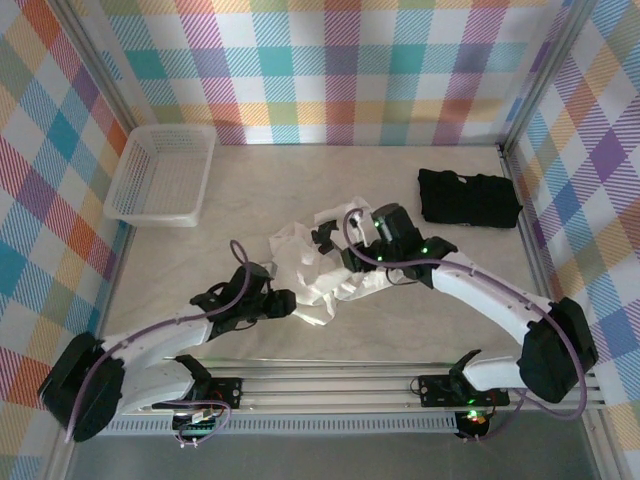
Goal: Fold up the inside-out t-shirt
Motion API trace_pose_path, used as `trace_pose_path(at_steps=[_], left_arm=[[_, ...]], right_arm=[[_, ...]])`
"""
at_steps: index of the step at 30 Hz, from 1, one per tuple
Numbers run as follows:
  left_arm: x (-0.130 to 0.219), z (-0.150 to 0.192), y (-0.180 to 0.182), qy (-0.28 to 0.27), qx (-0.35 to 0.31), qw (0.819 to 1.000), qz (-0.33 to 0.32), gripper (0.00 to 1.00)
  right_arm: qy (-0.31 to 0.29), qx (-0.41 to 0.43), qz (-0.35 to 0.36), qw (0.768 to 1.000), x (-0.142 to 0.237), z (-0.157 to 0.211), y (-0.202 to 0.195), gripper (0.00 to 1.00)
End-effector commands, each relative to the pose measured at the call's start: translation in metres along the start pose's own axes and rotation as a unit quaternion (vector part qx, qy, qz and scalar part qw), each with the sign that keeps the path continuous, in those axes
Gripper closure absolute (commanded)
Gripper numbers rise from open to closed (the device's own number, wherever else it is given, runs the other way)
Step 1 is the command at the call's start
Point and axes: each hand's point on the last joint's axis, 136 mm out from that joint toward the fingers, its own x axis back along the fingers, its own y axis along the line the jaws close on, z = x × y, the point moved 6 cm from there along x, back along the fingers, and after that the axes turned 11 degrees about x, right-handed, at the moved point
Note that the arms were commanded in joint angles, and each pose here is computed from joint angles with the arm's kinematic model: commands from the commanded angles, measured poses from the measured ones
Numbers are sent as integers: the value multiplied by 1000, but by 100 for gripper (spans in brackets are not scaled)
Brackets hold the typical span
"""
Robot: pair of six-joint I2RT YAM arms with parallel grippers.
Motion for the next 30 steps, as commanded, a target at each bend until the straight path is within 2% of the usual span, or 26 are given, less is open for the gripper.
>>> trace_pose_path(at_steps=[1,5,7,9,12,16,19,30], left_arm=[[-15,-10,-24,5,4,999,46,52],[-33,-20,-31,-1,2,999,44,67],[-35,-25,-36,-3,-6,999,44,82],[-26,-31,-46,-13,-14,998,57,92],[-1,-39,-60,-32,-25,996,81,100],[35,-44,-73,-46,-39,993,102,100],[49,-46,-78,-39,-42,992,112,100],[71,-49,-79,-34,-29,991,123,100]], right_arm=[[43,-36,-58,997,-6,30,20,52],[52,-50,-72,995,-13,45,25,52],[54,-53,-76,994,-15,48,26,52],[56,-49,-89,993,-16,50,28,52],[58,-32,-116,991,-14,53,34,52],[46,-24,-182,982,-19,51,47,51],[26,-34,-228,973,-27,46,55,51],[30,-46,-249,967,-60,57,70,47]])
